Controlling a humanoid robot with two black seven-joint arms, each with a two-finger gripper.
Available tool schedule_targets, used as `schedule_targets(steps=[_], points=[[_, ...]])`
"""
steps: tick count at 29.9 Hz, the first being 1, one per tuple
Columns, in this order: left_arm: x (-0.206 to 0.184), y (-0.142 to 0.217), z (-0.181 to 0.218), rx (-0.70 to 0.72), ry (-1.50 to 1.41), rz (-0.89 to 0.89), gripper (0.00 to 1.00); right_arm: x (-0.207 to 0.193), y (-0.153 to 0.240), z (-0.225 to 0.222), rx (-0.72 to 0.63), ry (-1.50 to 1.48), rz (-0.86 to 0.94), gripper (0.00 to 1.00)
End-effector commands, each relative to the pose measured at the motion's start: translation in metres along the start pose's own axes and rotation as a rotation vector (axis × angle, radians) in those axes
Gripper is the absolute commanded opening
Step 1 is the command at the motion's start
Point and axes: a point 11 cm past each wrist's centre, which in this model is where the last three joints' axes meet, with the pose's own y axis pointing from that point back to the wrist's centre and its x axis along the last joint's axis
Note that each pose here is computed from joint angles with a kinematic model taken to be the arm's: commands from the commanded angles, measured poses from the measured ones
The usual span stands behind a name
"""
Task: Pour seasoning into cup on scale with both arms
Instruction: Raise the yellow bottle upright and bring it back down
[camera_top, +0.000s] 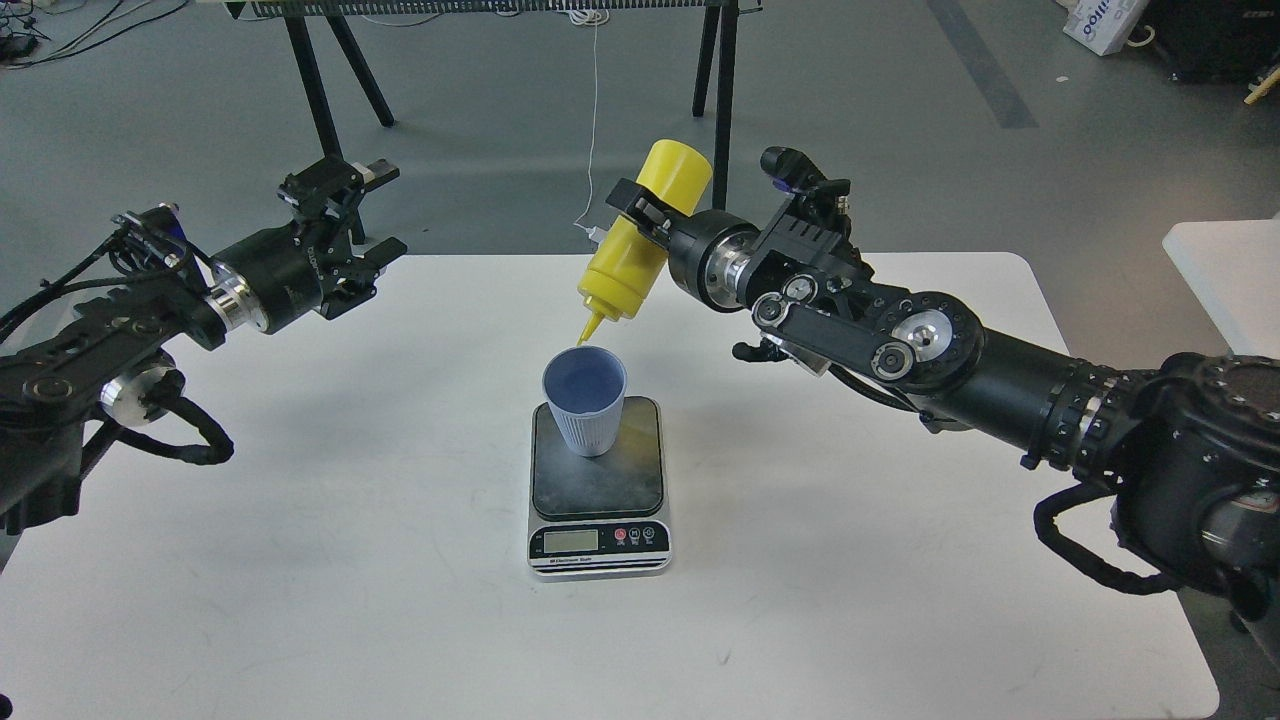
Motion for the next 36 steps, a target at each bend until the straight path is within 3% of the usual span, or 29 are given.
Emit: schedule_targets(steps=[1, 9, 12, 16, 19, 23, 30, 36], points=[[0.002, 0.001, 0.000, 0.003, -0.003, 0.003, 0.99, 0.028, 0.002, -0.013, 0.035, -0.171, 0.060, 0.02], [0.002, 0.002, -0.001, 0.007, -0.009, 0.001, 1.00, 0.144, 0.040, -0.004, 0.131, -0.921, 0.112, 0.02], [0.000, 0.001, -0.002, 0.010, -0.010, -0.004, 0.99, 0.183, 0.064, 0.023, 0.198, -1.207, 0.135, 0.02], [-0.001, 0.000, -0.002, 0.011, -0.009, -0.008, 0.99, 0.205, 0.095, 0.083, 0.235, -1.538, 0.123, 0.02], [-0.003, 0.000, -0.004, 0.015, -0.008, -0.012, 0.99, 0.192, 0.112, 0.137, 0.229, -1.686, 0.094, 0.02], [-0.004, -0.001, -0.004, 0.015, -0.008, -0.014, 1.00, 0.143, 0.132, 0.202, 0.195, -1.780, 0.057, 0.02], [-0.007, 0.001, -0.010, 0.025, -0.002, -0.017, 0.99, 0.059, 0.151, 0.241, 0.169, -1.821, -0.054, 0.02], [-0.014, -0.003, -0.015, 0.027, 0.012, -0.029, 0.99, 0.015, 0.150, 0.246, 0.169, -1.847, -0.131, 0.02]])
